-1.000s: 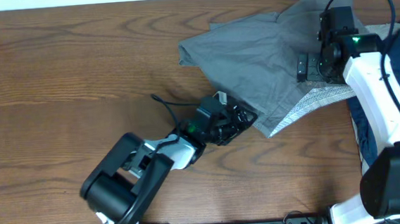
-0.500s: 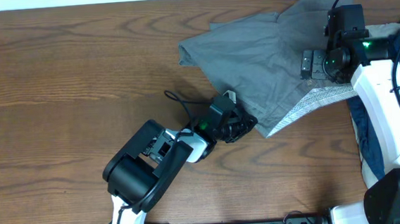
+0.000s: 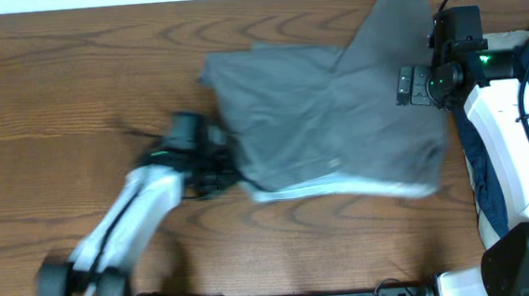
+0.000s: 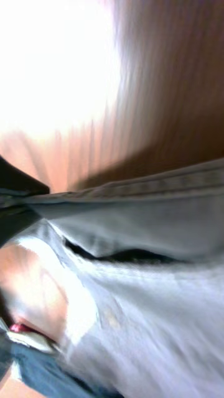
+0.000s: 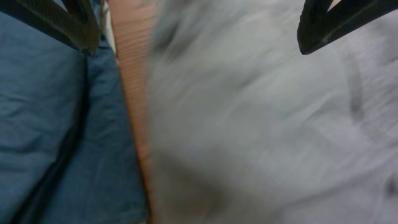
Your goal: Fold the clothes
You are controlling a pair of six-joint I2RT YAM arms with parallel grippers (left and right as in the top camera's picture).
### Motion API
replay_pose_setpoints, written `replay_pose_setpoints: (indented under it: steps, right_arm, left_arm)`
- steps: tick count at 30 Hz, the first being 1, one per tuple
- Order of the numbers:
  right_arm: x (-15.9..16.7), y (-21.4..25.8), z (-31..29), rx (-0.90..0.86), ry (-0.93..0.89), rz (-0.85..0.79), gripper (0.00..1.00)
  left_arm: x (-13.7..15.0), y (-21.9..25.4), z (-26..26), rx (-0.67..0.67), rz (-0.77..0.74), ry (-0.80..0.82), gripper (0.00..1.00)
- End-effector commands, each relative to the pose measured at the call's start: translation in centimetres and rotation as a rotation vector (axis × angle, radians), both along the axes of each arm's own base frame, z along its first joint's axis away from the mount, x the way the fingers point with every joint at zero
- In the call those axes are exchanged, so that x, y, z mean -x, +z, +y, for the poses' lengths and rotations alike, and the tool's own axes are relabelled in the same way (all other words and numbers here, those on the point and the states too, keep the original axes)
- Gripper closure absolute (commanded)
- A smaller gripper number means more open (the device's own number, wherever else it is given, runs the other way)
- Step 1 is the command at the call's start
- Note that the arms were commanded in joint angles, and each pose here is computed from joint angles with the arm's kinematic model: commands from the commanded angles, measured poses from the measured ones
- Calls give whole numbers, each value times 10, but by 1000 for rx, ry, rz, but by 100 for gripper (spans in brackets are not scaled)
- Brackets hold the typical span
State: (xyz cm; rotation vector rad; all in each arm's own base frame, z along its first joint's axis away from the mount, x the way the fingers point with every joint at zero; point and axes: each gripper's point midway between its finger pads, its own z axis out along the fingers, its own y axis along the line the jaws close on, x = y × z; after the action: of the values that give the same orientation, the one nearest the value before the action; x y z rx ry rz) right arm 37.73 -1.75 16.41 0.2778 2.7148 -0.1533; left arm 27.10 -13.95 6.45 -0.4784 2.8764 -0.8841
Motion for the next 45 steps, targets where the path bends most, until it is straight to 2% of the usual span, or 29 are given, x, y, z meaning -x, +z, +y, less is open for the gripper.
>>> replay_pose_setpoints:
  steps: [1,4,8,13,16,21,26,28,30,32,33,36,38,42,45]
  right_arm:
    - [1,-3,12,-71,51,9,1]
    - [1,-10,34,-168,134,28,4]
    - [-6,-27,51,-242,179,59,6]
    - [-19,-69,55,-267,137,129,6]
    - [-28,-100,56,-280,95,164,10]
    - [-60,-146,69,-329,118,131,16]
    - [-81,-173,87,-406,118,85,23]
    - [-88,-179,94,-436,121,67,32]
    - [-93,-182,98,-453,119,51,57]
    - [-96,-181,99,-455,122,37,92]
    - [-97,-179,99,-455,124,31,99]
    - [-103,-157,92,-433,166,-11,99]
    - [-114,-125,81,-417,169,-88,99]
    - [-137,-19,46,-389,138,-324,99]
    - [-128,57,7,-321,18,-457,99]
  left_arm:
    - [-11,37,77,-172,-194,107,94]
    - [-7,58,128,-244,-245,281,94]
    - [8,68,156,-259,-235,390,94]
    - [28,59,170,-316,-164,405,94]
    - [35,55,183,-378,-135,434,94]
    - [35,55,185,-389,-133,438,94]
    - [35,55,185,-390,-134,438,94]
    - [34,55,185,-390,-136,439,94]
    - [32,56,186,-391,-146,441,94]
    - [28,58,187,-393,-164,444,94]
    - [25,60,188,-394,-180,447,94]
    - [9,69,191,-392,-258,453,94]
    - [-8,80,187,-356,-337,442,94]
    - [-64,128,169,-222,-581,405,94]
    - [-104,174,157,-165,-751,355,94]
